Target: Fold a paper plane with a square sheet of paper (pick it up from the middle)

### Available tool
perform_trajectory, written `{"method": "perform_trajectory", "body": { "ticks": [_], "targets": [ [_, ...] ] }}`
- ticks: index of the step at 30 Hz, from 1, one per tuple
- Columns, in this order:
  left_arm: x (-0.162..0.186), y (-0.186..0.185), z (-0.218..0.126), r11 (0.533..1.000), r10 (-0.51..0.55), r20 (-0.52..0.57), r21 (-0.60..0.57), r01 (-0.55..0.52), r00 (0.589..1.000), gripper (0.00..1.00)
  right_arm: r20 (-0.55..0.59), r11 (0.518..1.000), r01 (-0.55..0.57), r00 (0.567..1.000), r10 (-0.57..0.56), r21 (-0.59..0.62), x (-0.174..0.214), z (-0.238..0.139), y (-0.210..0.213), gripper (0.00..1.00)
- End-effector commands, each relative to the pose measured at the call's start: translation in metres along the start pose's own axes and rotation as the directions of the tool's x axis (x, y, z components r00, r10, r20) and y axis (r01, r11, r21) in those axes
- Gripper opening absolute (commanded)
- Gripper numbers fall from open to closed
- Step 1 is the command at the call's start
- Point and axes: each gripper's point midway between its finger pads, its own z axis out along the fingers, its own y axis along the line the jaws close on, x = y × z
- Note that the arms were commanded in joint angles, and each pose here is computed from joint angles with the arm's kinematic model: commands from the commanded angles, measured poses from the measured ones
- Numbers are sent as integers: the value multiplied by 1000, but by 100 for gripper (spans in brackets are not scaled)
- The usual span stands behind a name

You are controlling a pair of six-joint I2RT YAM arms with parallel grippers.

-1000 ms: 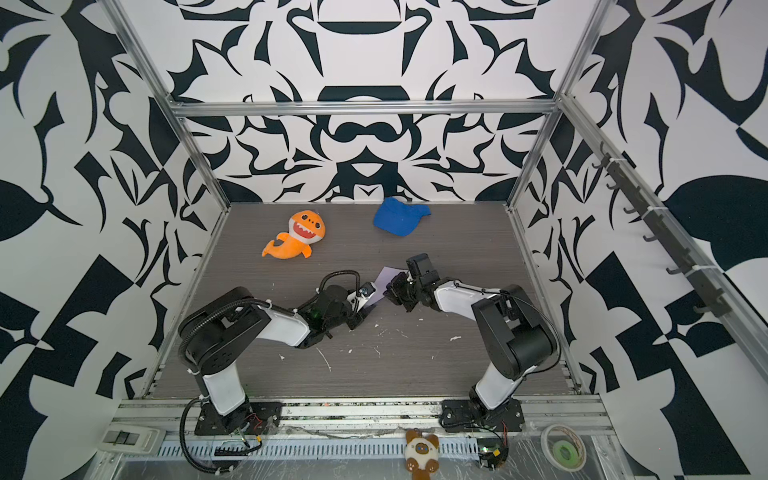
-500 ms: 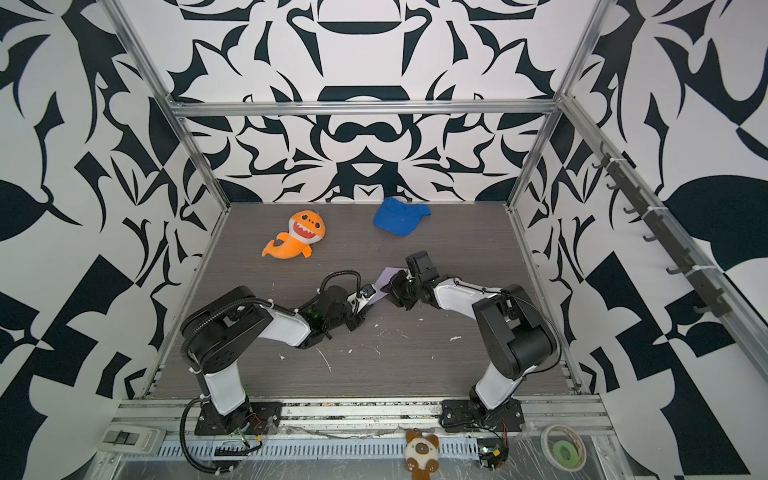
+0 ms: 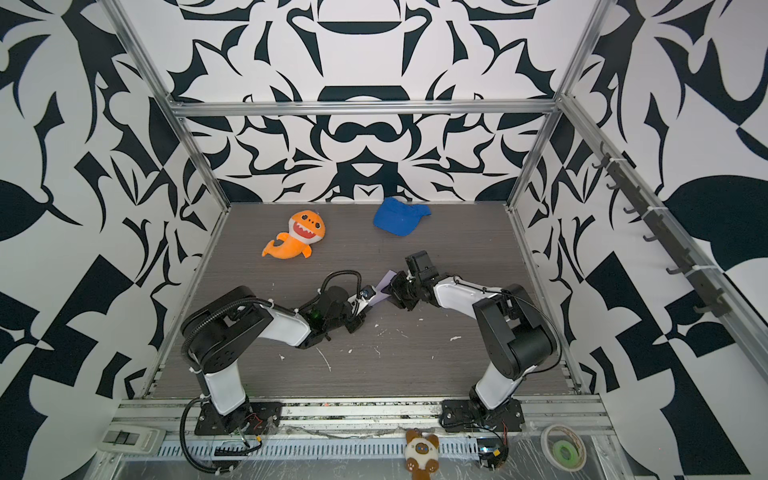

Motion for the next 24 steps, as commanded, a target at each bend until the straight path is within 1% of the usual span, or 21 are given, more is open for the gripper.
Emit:
{"method": "perform_trajectory", "body": {
  "ticks": [1, 3, 7, 10, 13, 15, 17, 21, 23, 24],
  "targets": [
    [9, -7, 3, 999, -37, -45, 35, 39, 998, 18, 47, 996, 88, 995, -87, -13, -8, -15, 16, 38],
    [12, -7, 2, 997, -69, -59, 39, 71, 996, 18, 63, 993, 117, 991, -116, -8, -11, -20, 16, 40],
    [20, -8, -1, 981, -176, -102, 61, 183, 979, 17, 115, 981, 195, 974, -196, 21, -17, -34, 14, 44],
    [28, -11, -3, 965, -240, -140, 75, 252, 961, 17, 154, 967, 248, 955, -255, 64, -22, -44, 10, 46],
    [33, -13, -4, 951, -286, -153, 79, 300, 946, 17, 167, 948, 310, 933, -318, 73, -22, -50, 11, 46],
    [35, -13, -4, 944, -304, -160, 83, 320, 939, 17, 156, 929, 364, 916, -370, 62, -19, -50, 13, 46],
    [35, -14, -4, 937, -320, -163, 88, 337, 933, 18, 122, 912, 408, 904, -410, 47, -13, -48, 14, 47],
    [36, -16, -2, 932, -330, -164, 97, 348, 930, 18, 69, 888, 457, 886, -459, 51, -7, -40, 8, 51],
    [37, -17, -2, 933, -329, -166, 98, 347, 930, 18, 53, 857, 510, 856, -514, 73, -9, -38, 5, 53],
    [37, -17, -2, 933, -329, -164, 99, 347, 930, 18, 44, 828, 554, 828, -559, 87, -10, -37, 6, 54]
  ]
}}
